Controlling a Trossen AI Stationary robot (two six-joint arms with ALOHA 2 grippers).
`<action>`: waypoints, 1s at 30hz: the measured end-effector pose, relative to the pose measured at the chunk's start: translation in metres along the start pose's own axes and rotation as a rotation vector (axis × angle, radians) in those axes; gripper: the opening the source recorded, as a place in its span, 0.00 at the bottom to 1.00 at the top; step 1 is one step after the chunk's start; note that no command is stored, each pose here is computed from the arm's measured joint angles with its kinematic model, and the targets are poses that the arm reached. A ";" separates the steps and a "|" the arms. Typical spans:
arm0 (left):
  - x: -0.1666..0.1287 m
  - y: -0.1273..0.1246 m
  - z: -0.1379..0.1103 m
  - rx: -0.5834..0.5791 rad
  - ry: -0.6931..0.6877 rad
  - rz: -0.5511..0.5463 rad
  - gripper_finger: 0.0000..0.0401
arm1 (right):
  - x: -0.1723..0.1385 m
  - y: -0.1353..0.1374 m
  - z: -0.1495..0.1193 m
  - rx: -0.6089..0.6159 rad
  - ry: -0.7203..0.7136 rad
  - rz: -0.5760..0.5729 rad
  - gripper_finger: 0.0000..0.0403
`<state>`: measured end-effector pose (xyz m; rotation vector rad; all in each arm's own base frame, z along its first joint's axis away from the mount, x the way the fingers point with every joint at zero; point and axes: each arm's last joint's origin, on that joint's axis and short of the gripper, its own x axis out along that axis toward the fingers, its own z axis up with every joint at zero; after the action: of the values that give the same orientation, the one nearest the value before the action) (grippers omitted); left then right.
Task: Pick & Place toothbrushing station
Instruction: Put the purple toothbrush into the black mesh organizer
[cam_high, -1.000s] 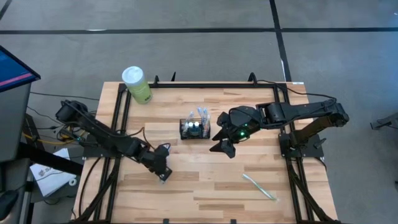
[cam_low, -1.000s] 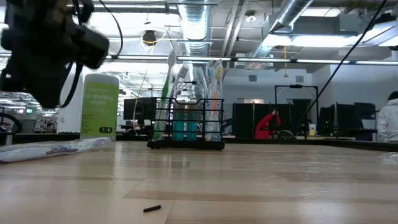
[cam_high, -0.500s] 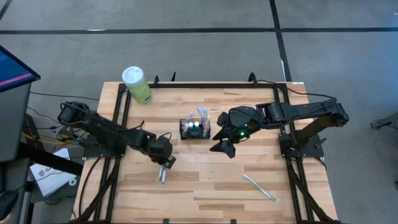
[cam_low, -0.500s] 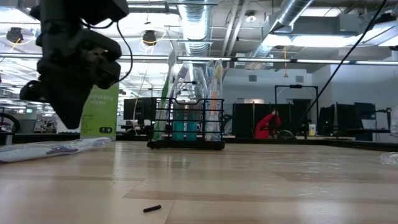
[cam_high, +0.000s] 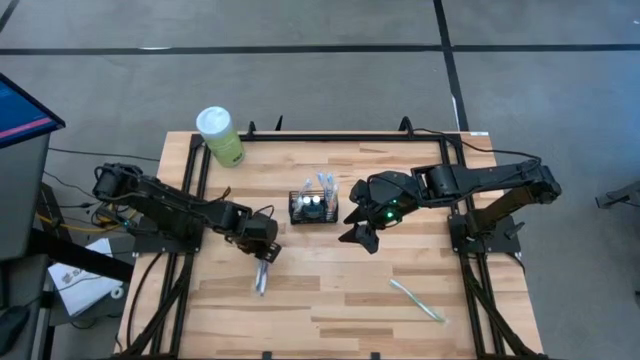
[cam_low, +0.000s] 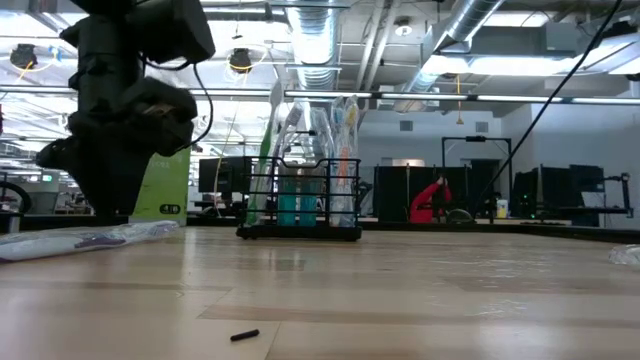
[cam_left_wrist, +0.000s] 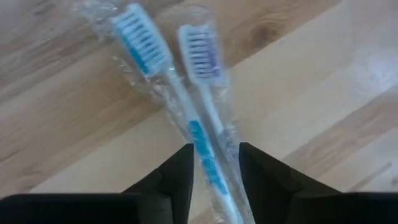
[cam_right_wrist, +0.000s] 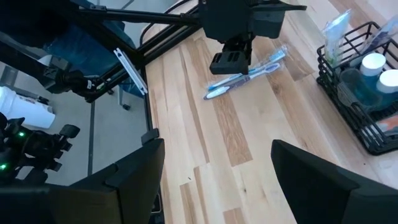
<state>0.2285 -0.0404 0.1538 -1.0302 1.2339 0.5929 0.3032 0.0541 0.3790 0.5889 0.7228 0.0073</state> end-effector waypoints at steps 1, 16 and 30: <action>0.001 0.001 0.000 0.002 0.001 0.004 0.32 | 0.000 0.000 0.000 -0.002 0.000 0.000 0.71; 0.006 -0.018 -0.003 0.062 -0.035 -0.029 0.29 | 0.000 0.000 0.000 -0.005 0.002 -0.001 0.71; 0.014 -0.016 -0.001 0.052 -0.020 0.006 0.33 | 0.000 0.000 -0.001 -0.002 0.005 -0.004 0.71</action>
<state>0.2452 -0.0503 0.1455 -0.9753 1.2286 0.5715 0.3028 0.0541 0.3786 0.5860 0.7290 0.0060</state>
